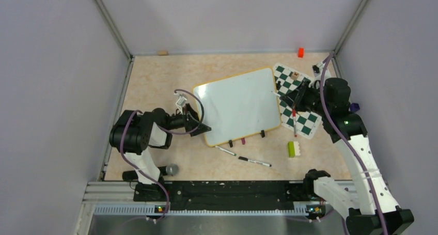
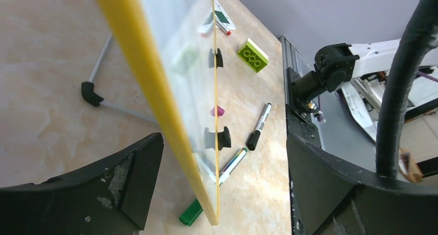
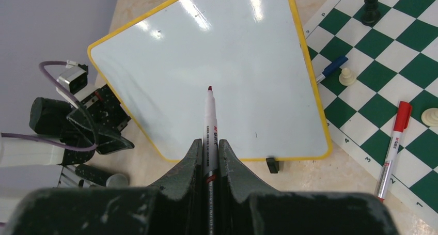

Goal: Write a sentence on the whiteboard
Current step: Hold the whiteboard on the whiteboard stand.

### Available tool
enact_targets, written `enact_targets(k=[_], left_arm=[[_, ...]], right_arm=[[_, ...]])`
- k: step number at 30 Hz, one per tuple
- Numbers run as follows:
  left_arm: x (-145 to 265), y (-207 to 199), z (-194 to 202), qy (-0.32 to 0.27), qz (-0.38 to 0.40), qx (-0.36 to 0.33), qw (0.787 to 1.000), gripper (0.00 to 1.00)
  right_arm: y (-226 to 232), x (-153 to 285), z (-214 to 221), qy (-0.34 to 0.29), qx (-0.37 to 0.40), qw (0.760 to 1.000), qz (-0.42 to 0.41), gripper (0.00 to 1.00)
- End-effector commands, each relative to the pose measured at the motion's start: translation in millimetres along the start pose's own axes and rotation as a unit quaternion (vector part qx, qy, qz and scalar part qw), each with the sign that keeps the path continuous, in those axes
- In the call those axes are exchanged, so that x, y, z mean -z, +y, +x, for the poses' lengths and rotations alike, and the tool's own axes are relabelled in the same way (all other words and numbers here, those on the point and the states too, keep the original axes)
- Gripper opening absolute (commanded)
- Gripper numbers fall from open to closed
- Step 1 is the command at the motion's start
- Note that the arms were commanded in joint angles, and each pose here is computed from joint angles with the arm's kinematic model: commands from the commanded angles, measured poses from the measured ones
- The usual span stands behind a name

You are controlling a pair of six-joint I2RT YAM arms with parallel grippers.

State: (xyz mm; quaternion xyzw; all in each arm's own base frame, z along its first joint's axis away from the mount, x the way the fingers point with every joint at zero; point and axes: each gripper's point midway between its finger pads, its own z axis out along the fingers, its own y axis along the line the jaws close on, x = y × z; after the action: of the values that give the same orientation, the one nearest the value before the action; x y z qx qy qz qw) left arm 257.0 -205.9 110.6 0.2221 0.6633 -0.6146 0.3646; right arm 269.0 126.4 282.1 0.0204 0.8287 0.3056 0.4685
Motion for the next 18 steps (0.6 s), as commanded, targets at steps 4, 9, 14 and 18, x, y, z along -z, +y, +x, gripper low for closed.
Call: enact_targets(k=[4, 9, 14, 18], left_arm=[[1.4, -7.2, -13.8, -0.009, 0.012, -0.083, 0.996, 0.94], [-0.3, 0.4, -10.1, -0.010, 0.011, -0.061, 0.998, 0.87], [0.2, 5.6, -7.4, -0.016, 0.000, -0.064, 0.998, 0.70], [0.2, 8.9, -6.7, -0.020, -0.007, -0.064, 0.998, 0.56]], right_arm=[[15.1, 5.8, -22.1, -0.036, 0.028, 0.999, -0.020, 0.00], [14.7, 7.3, -21.9, -0.039, 0.033, 0.999, -0.019, 0.00], [12.5, 8.2, -18.9, -0.039, 0.033, 0.999, -0.016, 0.00], [12.6, 7.0, -16.6, -0.036, 0.032, 0.999, -0.019, 0.00]])
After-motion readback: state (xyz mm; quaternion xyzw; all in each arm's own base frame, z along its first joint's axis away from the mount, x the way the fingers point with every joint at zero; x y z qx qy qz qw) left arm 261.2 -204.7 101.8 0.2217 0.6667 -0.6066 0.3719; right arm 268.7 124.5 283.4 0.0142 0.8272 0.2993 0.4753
